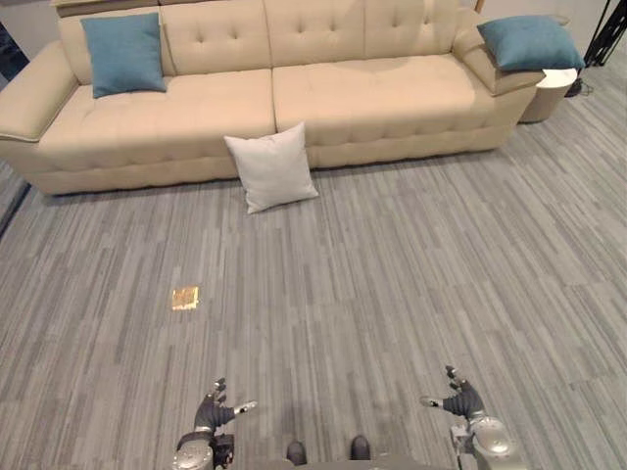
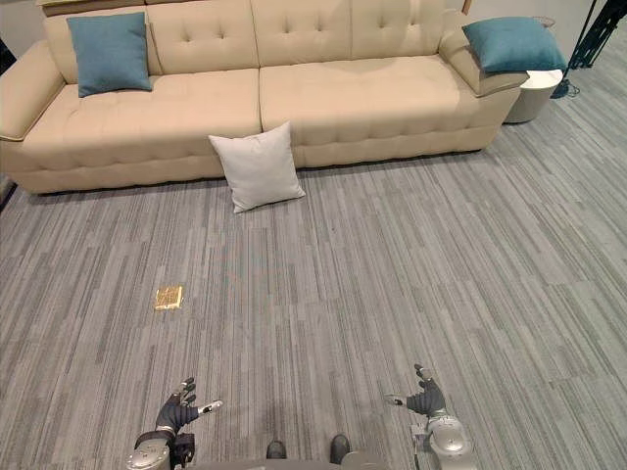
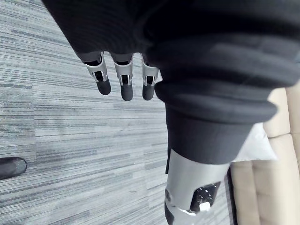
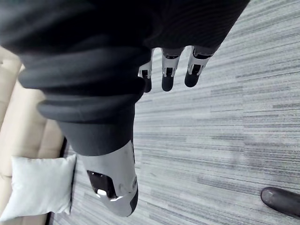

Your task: Pick up cushions and gather them together orderly.

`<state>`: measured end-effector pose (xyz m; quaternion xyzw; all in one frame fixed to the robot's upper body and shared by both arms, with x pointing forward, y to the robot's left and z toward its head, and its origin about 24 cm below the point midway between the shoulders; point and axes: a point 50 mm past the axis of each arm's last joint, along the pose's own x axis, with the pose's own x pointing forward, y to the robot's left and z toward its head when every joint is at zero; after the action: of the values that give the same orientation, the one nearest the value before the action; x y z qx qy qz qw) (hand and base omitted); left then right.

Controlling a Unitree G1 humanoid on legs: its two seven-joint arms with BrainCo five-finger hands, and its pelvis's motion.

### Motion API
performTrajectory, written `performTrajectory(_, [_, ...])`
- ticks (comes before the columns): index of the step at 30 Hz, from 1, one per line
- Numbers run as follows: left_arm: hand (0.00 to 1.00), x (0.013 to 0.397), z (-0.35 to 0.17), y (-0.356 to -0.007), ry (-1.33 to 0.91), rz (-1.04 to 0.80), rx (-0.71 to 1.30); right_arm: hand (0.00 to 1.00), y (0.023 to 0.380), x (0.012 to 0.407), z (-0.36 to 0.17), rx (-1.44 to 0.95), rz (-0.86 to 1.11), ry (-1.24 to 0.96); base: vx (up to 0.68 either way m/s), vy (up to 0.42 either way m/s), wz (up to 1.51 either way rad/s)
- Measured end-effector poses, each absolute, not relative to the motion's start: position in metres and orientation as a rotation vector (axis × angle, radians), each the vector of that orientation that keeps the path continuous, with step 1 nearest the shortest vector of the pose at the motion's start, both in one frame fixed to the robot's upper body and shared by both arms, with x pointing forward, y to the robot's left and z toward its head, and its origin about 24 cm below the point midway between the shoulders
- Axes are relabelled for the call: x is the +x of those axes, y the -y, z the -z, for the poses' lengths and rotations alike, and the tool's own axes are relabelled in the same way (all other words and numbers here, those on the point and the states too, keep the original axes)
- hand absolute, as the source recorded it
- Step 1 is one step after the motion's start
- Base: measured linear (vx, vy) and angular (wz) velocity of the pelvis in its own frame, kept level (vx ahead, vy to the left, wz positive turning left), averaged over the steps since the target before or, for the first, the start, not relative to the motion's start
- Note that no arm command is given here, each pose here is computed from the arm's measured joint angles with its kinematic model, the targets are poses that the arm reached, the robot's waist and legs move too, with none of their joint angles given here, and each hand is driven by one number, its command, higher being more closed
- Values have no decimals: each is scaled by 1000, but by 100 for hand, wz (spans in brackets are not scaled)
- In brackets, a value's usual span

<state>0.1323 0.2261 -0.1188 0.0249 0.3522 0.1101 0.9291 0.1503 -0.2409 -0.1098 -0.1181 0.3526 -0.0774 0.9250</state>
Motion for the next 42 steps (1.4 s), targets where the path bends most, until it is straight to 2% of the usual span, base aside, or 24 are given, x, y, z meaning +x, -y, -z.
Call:
performTrajectory(10, [0,152,99,-230,-600,-252,45,0,234,166,106,-169,198,-684,112,94,-7])
performTrajectory(18, [0,183,86,-223,-516,-261,2,0,241,169,104,-171,234,-677,535,-70,44])
performTrajectory(20, [0,184,87,-220,-518,-260,-8,0,238,181,99,-161,228,-646,614,-190,27])
performTrajectory(31, [0,185,89,-212,-524,-232,-36,0,234,196,91,-145,222,-594,662,-117,-20])
performTrajectory(35, [0,170,97,-217,-564,-267,-50,0,233,186,100,-130,240,-645,624,249,-60])
performTrajectory(39, [0,172,96,-218,-558,-266,-49,0,235,169,108,-112,266,-689,736,297,16])
performTrajectory(42, [0,165,97,-227,-582,-279,-20,0,224,170,111,-109,224,-697,615,178,4])
